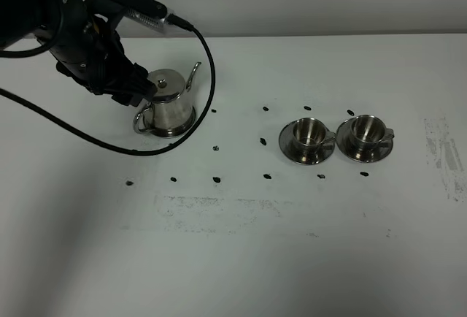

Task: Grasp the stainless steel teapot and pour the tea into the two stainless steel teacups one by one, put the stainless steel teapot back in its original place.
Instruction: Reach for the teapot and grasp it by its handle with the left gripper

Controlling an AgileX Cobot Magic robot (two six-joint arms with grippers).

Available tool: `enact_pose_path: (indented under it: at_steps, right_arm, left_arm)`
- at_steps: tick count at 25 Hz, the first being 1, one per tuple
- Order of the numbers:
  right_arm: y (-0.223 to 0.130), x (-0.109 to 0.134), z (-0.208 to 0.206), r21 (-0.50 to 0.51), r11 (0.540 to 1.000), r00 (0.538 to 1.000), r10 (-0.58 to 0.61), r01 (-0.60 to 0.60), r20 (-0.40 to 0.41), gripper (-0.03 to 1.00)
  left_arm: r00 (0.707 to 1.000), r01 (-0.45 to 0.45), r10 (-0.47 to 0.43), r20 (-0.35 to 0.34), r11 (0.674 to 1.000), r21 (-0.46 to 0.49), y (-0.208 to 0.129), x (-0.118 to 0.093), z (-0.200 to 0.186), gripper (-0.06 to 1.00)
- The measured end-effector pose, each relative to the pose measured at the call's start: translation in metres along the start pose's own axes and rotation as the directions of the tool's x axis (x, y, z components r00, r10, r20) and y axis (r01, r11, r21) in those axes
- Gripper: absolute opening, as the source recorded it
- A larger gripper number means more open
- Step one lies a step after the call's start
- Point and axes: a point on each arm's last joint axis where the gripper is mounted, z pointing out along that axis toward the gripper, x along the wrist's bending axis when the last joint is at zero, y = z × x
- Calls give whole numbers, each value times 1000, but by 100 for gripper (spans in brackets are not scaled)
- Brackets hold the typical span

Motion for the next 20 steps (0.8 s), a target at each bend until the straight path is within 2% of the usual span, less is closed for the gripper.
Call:
enact_pose_path:
  at_steps: [8,13,20]
  right_arm:
    - [0,0,0,0,1000,1000,0,0,0,19]
    - [0,0,0,0,1000,1000,0,0,0,19]
    - [0,0,0,0,1000,1000,0,0,0,19]
  left_arm:
    - [995,-11,4,95,997,81,15,0,40,61]
    - [994,-28,13,112,991,131,23,2,52,61]
    - [989,-96,80,122,987,130,24,3,65,61]
